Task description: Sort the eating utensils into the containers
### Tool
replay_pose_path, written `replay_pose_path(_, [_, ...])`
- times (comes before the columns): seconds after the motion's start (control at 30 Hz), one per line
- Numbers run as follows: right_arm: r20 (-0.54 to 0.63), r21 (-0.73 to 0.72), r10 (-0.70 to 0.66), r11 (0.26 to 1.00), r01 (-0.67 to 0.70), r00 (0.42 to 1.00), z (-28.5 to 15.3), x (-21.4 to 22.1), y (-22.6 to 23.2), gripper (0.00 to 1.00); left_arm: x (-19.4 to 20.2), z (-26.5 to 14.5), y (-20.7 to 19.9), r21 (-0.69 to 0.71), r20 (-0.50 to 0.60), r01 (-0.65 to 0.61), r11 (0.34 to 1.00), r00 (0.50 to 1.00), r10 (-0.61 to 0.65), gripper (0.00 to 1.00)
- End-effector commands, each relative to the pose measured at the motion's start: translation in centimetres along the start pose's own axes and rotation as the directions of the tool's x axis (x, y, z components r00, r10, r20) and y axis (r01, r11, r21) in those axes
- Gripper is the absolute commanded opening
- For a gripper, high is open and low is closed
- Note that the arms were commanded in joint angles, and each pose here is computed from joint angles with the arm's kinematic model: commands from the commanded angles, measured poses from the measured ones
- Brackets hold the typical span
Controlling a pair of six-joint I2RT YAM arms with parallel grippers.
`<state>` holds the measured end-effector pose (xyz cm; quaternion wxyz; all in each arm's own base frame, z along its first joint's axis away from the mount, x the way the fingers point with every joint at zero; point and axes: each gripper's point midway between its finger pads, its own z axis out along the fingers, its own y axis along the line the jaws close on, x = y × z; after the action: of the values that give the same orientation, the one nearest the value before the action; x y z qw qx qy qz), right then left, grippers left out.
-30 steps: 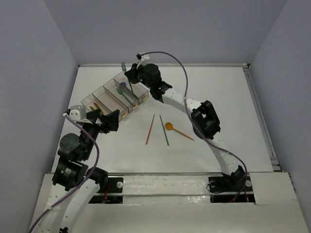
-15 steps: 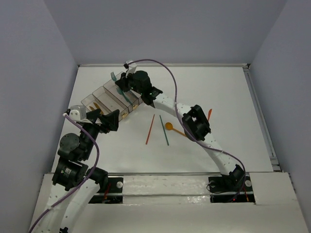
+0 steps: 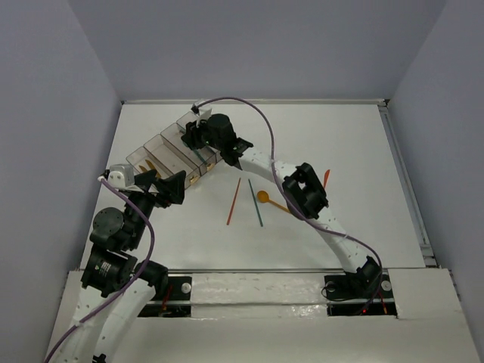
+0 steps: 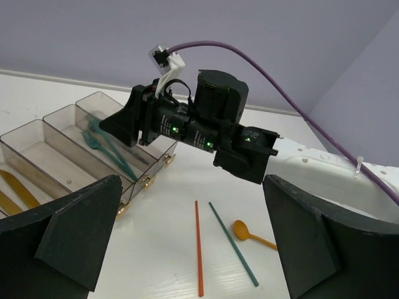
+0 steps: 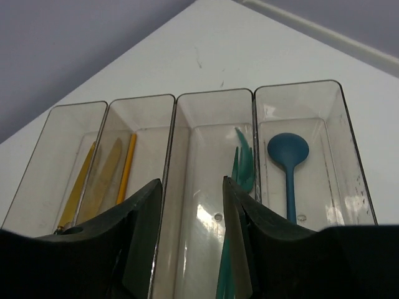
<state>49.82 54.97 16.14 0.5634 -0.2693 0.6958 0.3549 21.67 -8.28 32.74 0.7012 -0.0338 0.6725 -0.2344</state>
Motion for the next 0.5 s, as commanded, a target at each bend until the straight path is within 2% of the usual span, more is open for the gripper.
replay_pose_path(0.0, [0.057, -0.007, -0.04, 0.999, 0.041, 0.998, -1.1, -4.3, 1.2, 0.5, -2.0, 0.0, -0.9, 0.032, 0.058, -0.003, 0.999, 0.998, 0.002, 0.99])
replay_pose_path(0.23, [0.146, 0.008, -0.049, 0.999, 0.048, 0.988, -4.7, -11.2, 2.4, 0.45, -1.8, 0.3, -0.4, 0.011, 0.055, -0.005, 1.0, 0.998, 0.004, 0.99])
replay_pose_path(0.27, [0.108, 0.023, -0.043, 0.999, 0.041, 0.993, -5.3, -9.3, 2.0, 0.42, -1.8, 0.3, -0.4, 0.012, 0.053, -0.005, 1.0, 0.999, 0.004, 0.99])
replay_pose_path(0.3, [0.148, 0.026, -0.049, 0.999, 0.045, 0.988, -7.3, -12.3, 2.6, 0.42, -1.7, 0.4, -0.5, 0.014, 0.051, -0.005, 1.0, 0.999, 0.004, 0.99])
replay_pose_path(0.33, [0.143, 0.048, -0.048, 0.998, 0.041, 0.989, -8.5, -12.4, 2.4, 0.41, -1.7, 0.4, -0.5, 0.014, 0.05, -0.004, 1.0, 0.999, 0.003, 0.99])
replay_pose_path(0.37, [0.054, 0.075, -0.038, 0.997, 0.033, 0.998, -9.7, -8.5, 1.7, 0.41, -1.7, 0.4, -0.5, 0.015, 0.047, -0.004, 1.0, 0.999, 0.003, 0.99])
replay_pose_path(0.4, [0.069, 0.106, -0.028, 0.994, 0.02, 0.997, -12.1, -10.5, 1.4, 0.41, -1.8, 0.4, -0.5, 0.018, 0.051, -0.004, 1.0, 0.999, 0.003, 0.99])
replay_pose_path(0.47, [-0.044, 0.158, 0.017, 0.987, -0.01, 0.999, -15.0, -7.6, 0.2, 0.39, -1.8, 0.2, -0.6, 0.023, 0.054, -0.004, 1.0, 0.999, 0.002, 0.99])
